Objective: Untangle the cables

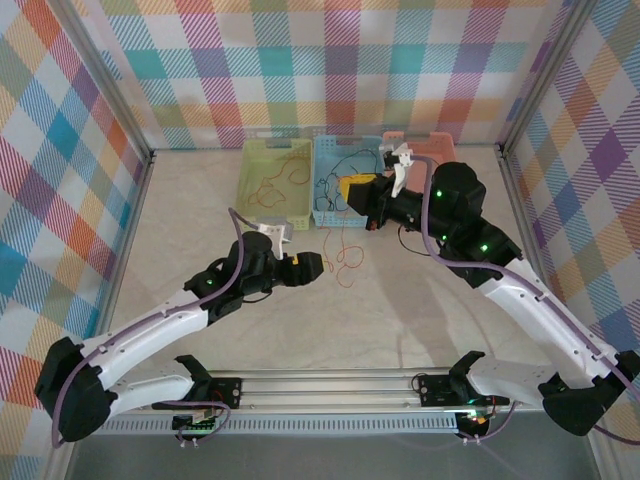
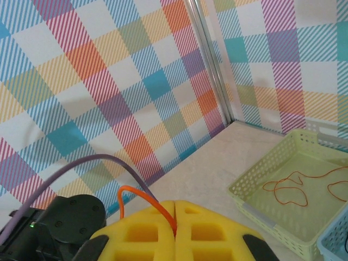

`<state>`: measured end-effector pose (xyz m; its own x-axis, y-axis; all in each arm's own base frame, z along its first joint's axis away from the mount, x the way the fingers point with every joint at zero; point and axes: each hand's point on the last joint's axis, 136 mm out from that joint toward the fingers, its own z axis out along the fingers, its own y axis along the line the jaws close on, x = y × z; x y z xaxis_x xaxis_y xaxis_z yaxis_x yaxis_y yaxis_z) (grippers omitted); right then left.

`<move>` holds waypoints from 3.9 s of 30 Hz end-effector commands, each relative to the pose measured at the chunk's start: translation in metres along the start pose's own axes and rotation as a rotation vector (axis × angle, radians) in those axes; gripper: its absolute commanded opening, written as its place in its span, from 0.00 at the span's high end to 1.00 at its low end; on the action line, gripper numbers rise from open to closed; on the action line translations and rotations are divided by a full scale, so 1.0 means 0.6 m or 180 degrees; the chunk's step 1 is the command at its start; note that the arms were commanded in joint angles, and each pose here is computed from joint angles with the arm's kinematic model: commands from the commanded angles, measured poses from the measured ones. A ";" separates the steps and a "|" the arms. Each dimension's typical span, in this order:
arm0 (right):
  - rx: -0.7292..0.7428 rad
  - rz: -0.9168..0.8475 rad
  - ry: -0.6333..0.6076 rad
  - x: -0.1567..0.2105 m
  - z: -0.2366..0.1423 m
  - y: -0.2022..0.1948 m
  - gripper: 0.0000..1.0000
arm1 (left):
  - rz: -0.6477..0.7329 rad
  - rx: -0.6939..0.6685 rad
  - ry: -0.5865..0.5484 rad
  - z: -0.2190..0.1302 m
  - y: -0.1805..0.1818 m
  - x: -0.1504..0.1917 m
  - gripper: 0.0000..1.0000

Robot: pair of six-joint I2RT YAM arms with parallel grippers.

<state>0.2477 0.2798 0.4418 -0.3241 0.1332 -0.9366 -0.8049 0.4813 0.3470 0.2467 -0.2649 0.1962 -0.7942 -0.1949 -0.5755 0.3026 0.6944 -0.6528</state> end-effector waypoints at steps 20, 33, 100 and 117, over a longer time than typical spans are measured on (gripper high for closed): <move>-0.0012 -0.0061 -0.0033 0.007 0.007 -0.008 1.00 | -0.0708 0.0164 0.0254 0.075 -0.026 0.026 0.41; 0.0074 -0.0156 -0.0024 0.016 0.011 -0.020 1.00 | -0.0686 0.0147 0.0232 0.060 -0.042 0.029 0.70; -0.0176 0.0603 0.0017 0.026 0.022 -0.027 1.00 | 0.1746 0.0910 -0.0342 -0.045 -0.204 -0.084 0.18; -0.0184 0.0624 0.0002 0.028 0.015 -0.024 1.00 | 0.1586 0.0805 -0.0534 -0.003 -0.201 -0.108 0.64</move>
<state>0.2621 0.2854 0.4122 -0.5019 0.2020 -0.8410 -0.7336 0.4156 0.5377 0.2603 -0.3274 0.2913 -0.4829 0.0302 -0.8751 0.7280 0.5692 -0.3820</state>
